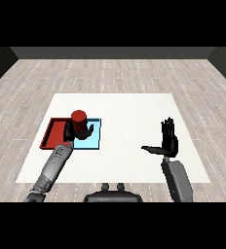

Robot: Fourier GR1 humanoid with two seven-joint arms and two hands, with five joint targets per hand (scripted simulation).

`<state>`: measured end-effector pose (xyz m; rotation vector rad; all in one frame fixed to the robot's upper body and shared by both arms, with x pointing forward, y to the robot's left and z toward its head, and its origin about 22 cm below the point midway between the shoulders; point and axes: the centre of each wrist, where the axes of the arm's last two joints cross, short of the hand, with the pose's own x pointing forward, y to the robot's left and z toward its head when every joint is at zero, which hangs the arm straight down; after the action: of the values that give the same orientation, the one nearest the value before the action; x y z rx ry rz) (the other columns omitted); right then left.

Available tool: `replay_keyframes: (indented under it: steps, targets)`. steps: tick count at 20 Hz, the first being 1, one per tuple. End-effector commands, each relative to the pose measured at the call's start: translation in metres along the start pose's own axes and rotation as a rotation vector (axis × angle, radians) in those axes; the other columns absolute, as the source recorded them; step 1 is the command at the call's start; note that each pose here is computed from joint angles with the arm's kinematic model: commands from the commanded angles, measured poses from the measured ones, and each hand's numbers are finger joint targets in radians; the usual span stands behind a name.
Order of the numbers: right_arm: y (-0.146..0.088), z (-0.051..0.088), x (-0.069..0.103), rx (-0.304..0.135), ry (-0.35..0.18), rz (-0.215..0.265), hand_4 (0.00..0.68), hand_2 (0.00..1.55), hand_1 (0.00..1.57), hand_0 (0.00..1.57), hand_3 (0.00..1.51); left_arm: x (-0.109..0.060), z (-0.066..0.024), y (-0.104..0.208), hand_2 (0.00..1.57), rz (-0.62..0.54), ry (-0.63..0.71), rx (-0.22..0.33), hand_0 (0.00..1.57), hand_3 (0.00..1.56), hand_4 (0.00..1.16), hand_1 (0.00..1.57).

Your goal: Pick the red can and put it in the red box

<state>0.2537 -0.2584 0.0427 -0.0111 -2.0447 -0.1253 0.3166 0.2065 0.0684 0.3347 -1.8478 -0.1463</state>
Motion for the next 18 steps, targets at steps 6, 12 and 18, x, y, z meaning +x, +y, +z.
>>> replay_keyframes:
  steps: [6, 12, 18]
  targets:
    - [-0.018, 0.012, -0.028, -0.034, 0.093, 0.028, 0.000, 0.00, 0.00, 0.00, 0.00, -0.043, -0.0533, 0.062, 1.34, -0.246, 0.148, 0.086, 1.53, 1.45, 1.10, 1.53]
    - [-0.020, 0.015, -0.040, 0.000, 0.069, 0.036, 0.000, 0.00, 0.00, 0.00, 0.00, -0.100, -0.0346, 0.114, 1.57, -0.296, 0.373, 0.194, 1.57, 1.48, 1.11, 1.57]
    - [-0.018, 0.009, -0.040, 0.003, 0.038, 0.041, 0.000, 0.00, 0.00, 0.00, 0.00, -0.147, -0.0127, 0.116, 1.57, -0.404, 0.510, 0.210, 1.57, 1.50, 1.04, 1.57]
